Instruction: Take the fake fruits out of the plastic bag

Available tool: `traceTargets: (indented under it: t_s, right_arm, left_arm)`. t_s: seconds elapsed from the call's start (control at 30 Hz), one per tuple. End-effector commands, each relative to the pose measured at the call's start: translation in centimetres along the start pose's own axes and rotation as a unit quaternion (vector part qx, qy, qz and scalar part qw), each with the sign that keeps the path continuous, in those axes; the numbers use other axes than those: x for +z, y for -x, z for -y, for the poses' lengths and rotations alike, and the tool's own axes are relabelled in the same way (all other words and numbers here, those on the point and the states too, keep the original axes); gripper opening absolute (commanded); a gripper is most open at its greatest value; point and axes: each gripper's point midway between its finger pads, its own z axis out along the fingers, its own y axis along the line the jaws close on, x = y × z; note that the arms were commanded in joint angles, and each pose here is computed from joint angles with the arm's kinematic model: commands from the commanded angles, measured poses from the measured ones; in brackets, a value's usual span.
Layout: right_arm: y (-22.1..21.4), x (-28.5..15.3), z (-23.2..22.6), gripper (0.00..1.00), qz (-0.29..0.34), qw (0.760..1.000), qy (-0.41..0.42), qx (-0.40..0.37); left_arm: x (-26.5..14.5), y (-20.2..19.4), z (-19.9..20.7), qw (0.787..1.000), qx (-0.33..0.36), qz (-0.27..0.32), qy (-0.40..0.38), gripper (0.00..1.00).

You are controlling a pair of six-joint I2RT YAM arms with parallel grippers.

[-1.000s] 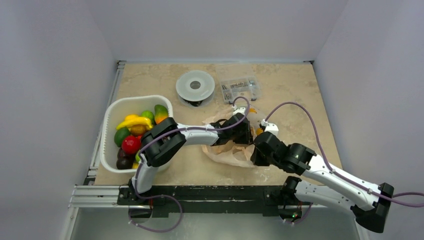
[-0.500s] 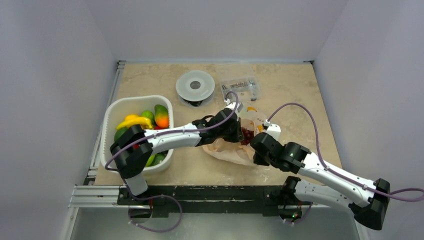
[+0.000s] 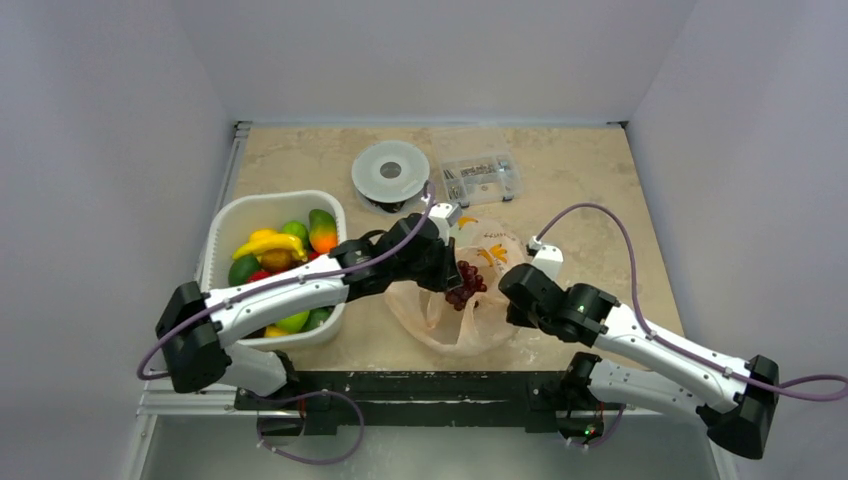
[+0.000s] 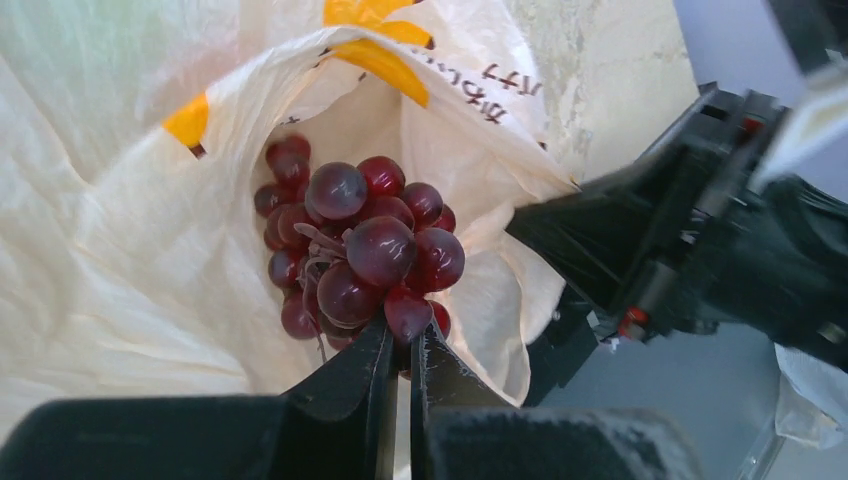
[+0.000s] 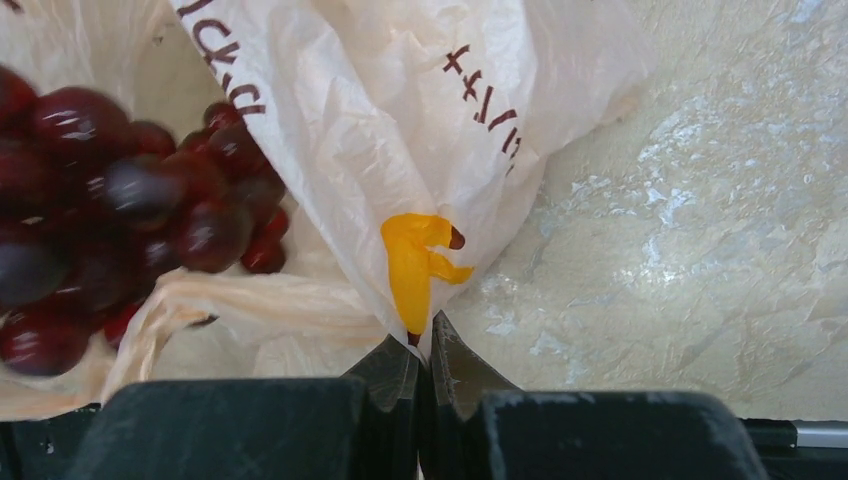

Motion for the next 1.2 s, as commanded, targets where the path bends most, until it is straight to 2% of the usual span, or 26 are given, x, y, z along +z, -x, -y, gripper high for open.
traceTargets:
  t_s: [0.0,0.13,0.3,0.5,0.67,0.83,1.03,1.17]
  right_arm:
    - [1.4,0.0,-1.3,0.00,0.023,1.000,0.011,0.000]
    - [1.1,0.3,-1.1,0.00,0.014,1.000,-0.002,-0.006]
    - [1.8,0.0,-0.5,0.00,0.035,0.999,-0.010,0.020]
    - [2.7,-0.6,0.6,0.00,0.062,0.996,-0.027,0.054]
    - [2.6,-0.4,0.0,0.00,0.056,0.997,-0.017,0.044]
    - [2.4,-0.3,0.0,0.00,0.053,0.998,-0.015,0.043]
    - [2.5,-0.4,-0.2,0.00,0.053,0.998,-0.008,0.038]
    - [2.5,-0.4,-0.5,0.00,0.051,0.998,-0.005,0.032]
  left_arm:
    - [-5.1,3.0,2.4,0.998,0.022,0.043,-0.033,0.00]
    - [-8.2,4.8,3.1,0.996,0.033,0.071,-0.035,0.00]
    - [-12.0,6.7,4.3,0.993,0.048,0.097,-0.047,0.00]
    - [-17.9,9.3,2.8,0.984,0.072,0.160,-0.009,0.00]
    - [-21.7,9.9,-2.0,0.978,0.062,0.184,0.069,0.00]
    - [-24.8,8.9,-7.2,0.962,0.067,0.185,0.190,0.00]
    - [-28.6,7.4,-13.0,0.917,0.061,0.184,0.350,0.00]
    - [-30.0,6.6,-15.3,0.890,0.054,0.193,0.410,0.00]
